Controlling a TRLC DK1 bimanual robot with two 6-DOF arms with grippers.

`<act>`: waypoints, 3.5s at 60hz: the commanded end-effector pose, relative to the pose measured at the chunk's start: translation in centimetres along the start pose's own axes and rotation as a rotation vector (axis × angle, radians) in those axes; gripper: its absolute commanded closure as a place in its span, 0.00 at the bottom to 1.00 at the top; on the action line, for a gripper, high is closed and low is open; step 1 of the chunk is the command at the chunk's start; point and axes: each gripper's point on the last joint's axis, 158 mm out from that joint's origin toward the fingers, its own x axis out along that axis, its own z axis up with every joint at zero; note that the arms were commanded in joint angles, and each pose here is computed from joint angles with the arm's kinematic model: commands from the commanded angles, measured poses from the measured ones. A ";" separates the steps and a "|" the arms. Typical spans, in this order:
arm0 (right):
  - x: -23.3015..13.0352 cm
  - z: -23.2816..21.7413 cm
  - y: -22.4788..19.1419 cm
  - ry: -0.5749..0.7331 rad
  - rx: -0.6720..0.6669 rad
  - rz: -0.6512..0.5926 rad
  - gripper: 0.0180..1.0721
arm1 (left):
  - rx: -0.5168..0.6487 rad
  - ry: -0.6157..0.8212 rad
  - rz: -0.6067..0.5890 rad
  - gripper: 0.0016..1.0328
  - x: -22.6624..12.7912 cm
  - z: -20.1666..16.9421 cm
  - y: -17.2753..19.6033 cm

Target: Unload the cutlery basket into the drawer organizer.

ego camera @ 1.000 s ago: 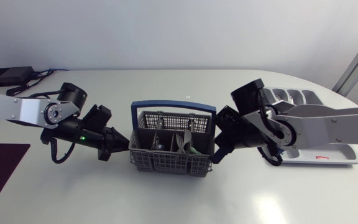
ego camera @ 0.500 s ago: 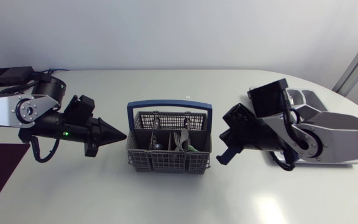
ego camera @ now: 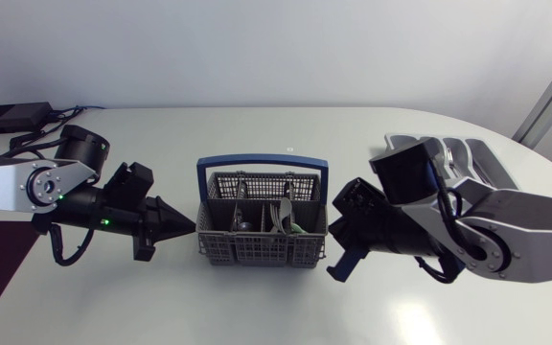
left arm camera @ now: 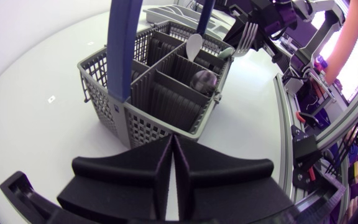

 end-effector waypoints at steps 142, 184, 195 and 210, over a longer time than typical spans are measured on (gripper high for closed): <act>-2.0 10.7 6.5 -0.167 -0.096 0.074 0.52 | 0.222 -0.033 0.212 0.77 -2.8 3.7 -5.8; -4.5 13.2 4.4 -0.233 -0.055 0.062 0.91 | 0.249 -0.018 0.206 0.77 -1.7 3.6 -6.7; -8.1 14.8 4.0 -0.298 -0.002 0.124 0.91 | 0.277 -0.033 0.227 0.73 -1.6 4.9 -6.9; -12.9 15.2 4.5 -0.374 0.078 0.295 0.90 | 0.306 -0.083 0.192 0.59 -0.8 8.5 -8.4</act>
